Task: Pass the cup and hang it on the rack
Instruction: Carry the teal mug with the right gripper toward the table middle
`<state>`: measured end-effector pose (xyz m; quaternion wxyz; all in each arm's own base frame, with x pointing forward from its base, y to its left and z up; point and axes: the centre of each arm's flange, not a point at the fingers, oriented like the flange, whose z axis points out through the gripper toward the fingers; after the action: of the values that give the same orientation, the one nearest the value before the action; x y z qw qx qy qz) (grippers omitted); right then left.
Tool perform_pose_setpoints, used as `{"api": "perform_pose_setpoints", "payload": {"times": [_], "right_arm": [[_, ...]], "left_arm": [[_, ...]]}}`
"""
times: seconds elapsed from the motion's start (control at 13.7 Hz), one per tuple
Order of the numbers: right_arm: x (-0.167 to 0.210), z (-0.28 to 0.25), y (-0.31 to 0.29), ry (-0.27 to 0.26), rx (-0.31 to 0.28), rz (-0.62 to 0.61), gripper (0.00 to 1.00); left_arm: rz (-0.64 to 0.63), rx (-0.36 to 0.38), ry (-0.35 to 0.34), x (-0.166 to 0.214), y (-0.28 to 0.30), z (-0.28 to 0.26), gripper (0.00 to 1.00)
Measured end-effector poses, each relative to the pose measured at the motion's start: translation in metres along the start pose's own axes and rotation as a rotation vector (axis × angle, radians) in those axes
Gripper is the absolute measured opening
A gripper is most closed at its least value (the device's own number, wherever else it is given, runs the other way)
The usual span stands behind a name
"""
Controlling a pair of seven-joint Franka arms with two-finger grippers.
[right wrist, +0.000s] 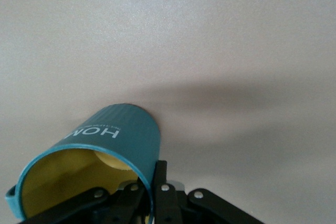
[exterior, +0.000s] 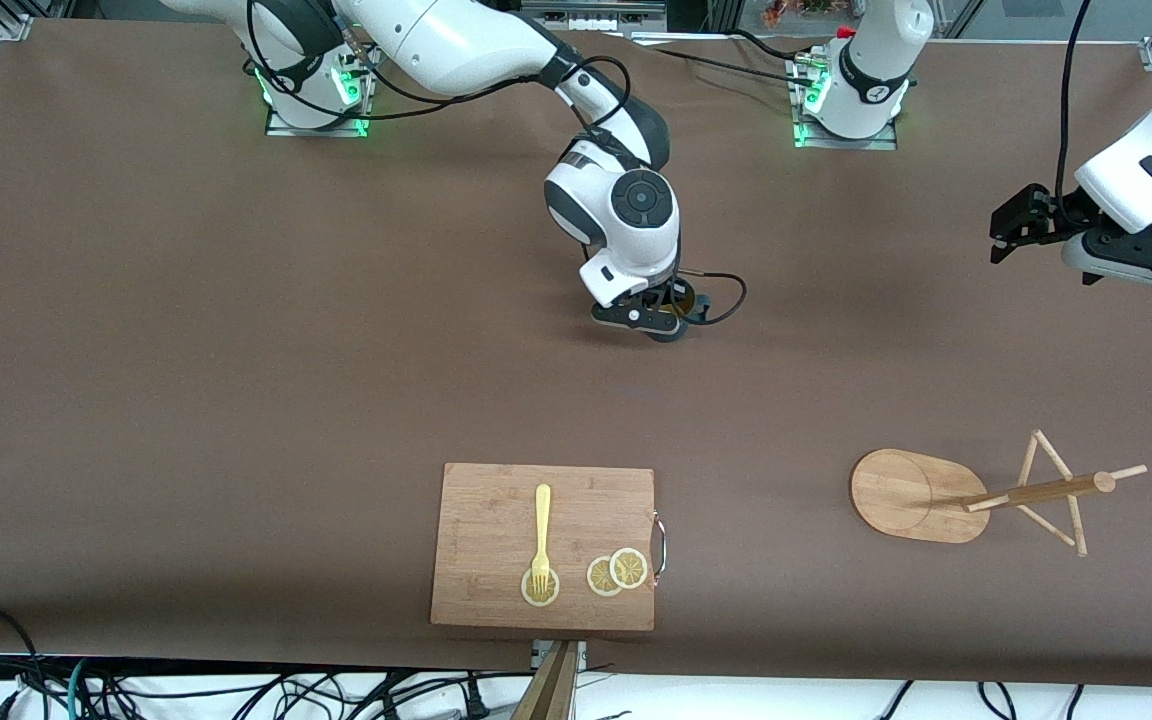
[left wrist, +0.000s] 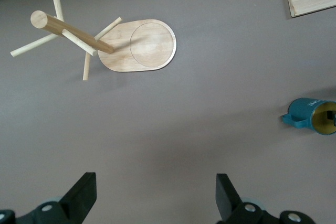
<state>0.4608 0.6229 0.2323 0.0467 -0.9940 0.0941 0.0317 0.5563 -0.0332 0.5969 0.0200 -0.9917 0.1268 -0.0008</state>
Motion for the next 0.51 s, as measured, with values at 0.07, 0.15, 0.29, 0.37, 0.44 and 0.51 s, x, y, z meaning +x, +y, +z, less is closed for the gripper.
{"api": "perform_pose_setpoints", "payload": {"times": [0.07, 0.15, 0.29, 0.37, 0.44, 0.51], "right_arm": [[-0.001, 0.0, -0.001, 0.001, 0.001, -0.001, 0.07], [-0.001, 0.0, -0.001, 0.001, 0.003, -0.002, 0.08], [0.0, -0.003, -0.002, 0.004, 0.007, -0.002, 0.13], [0.001, -0.005, -0.003, 0.007, 0.011, -0.001, 0.23], [0.001, -0.008, -0.004, 0.011, 0.016, -0.001, 0.32], [0.002, -0.011, -0.005, 0.014, 0.022, -0.002, 0.43]], "left_arm": [[0.0, 0.0, 0.0, 0.0, 0.0, 0.0, 1.0], [0.0, 0.0, 0.0, 0.0, 0.0, 0.0, 1.0], [0.0, 0.0, 0.0, 0.0, 0.0, 0.0, 1.0], [0.0, 0.0, 0.0, 0.0, 0.0, 0.0, 1.0], [0.0, 0.0, 0.0, 0.0, 0.0, 0.0, 1.0], [0.0, 0.0, 0.0, 0.0, 0.0, 0.0, 1.0]]}}
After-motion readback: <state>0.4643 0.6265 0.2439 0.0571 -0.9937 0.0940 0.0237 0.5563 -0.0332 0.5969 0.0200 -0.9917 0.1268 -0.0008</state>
